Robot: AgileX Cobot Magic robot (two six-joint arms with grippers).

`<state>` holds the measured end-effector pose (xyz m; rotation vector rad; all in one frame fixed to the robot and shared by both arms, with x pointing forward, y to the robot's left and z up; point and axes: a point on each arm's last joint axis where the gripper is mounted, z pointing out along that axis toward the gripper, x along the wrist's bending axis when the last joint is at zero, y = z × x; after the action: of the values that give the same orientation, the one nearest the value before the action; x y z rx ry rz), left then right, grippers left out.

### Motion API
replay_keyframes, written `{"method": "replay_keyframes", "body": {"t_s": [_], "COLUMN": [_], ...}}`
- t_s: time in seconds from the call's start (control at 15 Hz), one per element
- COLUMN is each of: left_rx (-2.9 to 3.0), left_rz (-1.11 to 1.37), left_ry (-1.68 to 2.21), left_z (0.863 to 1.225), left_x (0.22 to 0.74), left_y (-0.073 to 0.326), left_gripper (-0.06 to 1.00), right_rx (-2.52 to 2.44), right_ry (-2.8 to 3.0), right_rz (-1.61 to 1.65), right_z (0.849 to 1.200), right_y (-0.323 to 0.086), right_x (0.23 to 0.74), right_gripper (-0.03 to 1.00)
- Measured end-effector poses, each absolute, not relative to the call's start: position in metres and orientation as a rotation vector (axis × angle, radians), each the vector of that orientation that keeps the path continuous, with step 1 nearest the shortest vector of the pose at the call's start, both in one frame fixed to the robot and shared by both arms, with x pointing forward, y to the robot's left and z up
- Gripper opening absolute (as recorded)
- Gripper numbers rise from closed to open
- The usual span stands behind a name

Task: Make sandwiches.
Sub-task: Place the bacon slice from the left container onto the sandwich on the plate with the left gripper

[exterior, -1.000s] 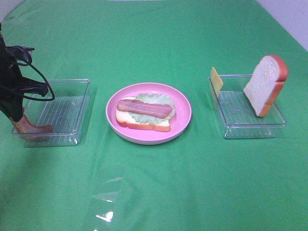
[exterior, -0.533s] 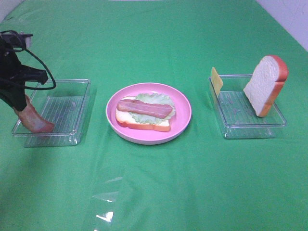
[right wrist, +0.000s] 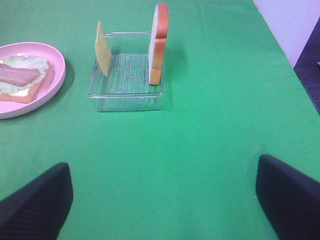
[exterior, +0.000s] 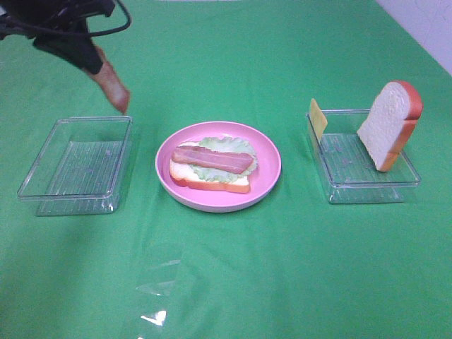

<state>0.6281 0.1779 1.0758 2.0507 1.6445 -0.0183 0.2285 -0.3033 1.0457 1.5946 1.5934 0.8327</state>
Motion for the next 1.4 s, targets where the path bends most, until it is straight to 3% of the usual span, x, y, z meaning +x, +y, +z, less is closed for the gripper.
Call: {"method": "replay_keyframes", "body": {"t_s": [0.2,0.4,0.6,0.93,1.4], "left_rx": [2.007,1.993,1.996,2.101,2.24], "left_rz": [-0.102,-0.16,-0.218,-0.233,-0.034], "left_ry": [1.504,1.442,1.447,1.494,1.541], "left_z": [1.075,1.032,0.999,0.953,0.945], "left_x": [0.635,0.64,0.638,0.643,0.647], "left_y": [0.12,0.061,0.031,0.028,0.044], "left_gripper": [0.0,0.0,0.0,0.0,0.0], "right_rx": [1.595,1.595,1.595,1.595,1.595], "right_ry": [1.593,1.593,1.593,1.593,1.593], "right_rz": [0.833,0.833,0.833,0.833,0.833], "right_z": [1.046,1.046,1.046,1.046,1.046], "right_y": [-0.303,-0.303,-0.303,-0.303,-0.303], "right_x": [0.228,0.228,0.228,0.228,0.228], "right_gripper": [0.95,0.95,0.95,0.95,0.95]}}
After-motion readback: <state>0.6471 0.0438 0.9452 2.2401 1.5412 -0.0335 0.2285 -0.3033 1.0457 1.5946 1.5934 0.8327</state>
